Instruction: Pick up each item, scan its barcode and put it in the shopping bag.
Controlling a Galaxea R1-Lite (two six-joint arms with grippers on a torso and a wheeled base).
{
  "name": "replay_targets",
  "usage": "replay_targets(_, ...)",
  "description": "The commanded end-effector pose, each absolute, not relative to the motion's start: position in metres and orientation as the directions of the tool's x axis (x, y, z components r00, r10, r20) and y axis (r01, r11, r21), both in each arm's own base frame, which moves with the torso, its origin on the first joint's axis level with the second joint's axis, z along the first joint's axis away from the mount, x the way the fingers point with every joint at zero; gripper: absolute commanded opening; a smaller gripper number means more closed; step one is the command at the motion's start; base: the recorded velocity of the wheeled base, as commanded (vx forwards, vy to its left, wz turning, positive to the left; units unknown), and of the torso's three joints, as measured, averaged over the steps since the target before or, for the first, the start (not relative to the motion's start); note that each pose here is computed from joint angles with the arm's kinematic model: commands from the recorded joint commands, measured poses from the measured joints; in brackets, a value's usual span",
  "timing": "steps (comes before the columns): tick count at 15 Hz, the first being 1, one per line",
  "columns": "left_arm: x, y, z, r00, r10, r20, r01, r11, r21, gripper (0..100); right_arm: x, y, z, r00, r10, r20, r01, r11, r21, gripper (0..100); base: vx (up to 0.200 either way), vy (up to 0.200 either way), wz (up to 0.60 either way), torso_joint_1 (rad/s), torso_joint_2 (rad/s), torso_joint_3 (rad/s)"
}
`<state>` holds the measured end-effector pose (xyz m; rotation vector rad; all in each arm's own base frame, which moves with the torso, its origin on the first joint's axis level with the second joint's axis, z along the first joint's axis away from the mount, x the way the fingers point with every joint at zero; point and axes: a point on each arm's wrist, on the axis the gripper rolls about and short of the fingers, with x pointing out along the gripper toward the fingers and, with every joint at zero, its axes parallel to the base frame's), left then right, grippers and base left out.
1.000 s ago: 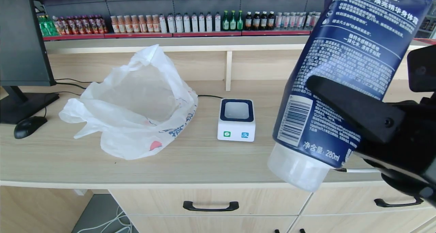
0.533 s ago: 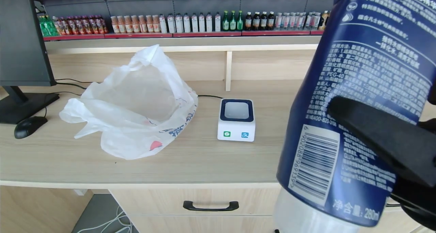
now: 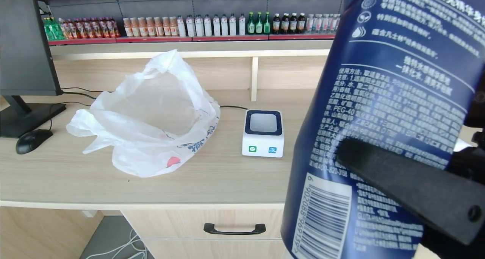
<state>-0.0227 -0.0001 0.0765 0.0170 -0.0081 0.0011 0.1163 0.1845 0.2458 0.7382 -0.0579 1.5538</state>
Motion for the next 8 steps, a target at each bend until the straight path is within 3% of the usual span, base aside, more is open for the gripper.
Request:
replay_targets(1,-0.023,0.000,0.077,1.000,0.002,0.009,-0.002,1.000,0.017,100,0.118,0.185,0.245,0.068,0.877,0.475,-0.921,-0.128,0.367,0,0.000,0.000,0.00,0.000,0.00,0.000)
replay_targets(5,-0.023,0.000,0.077,1.000,0.000,0.009,0.000,1.000,0.017,100,0.146,0.173,0.240,0.050,0.908,0.416,-0.977,-0.041,0.207,0,0.000,0.000,0.00,0.000,0.00,0.000)
replay_targets(8,-0.023,0.000,0.077,1.000,0.002,0.009,-0.002,1.000,0.017,100,0.190,0.173,0.228,0.118,0.924,0.364,-0.990,0.138,-0.031,0,0.000,0.000,0.00,0.000,0.00,0.000)
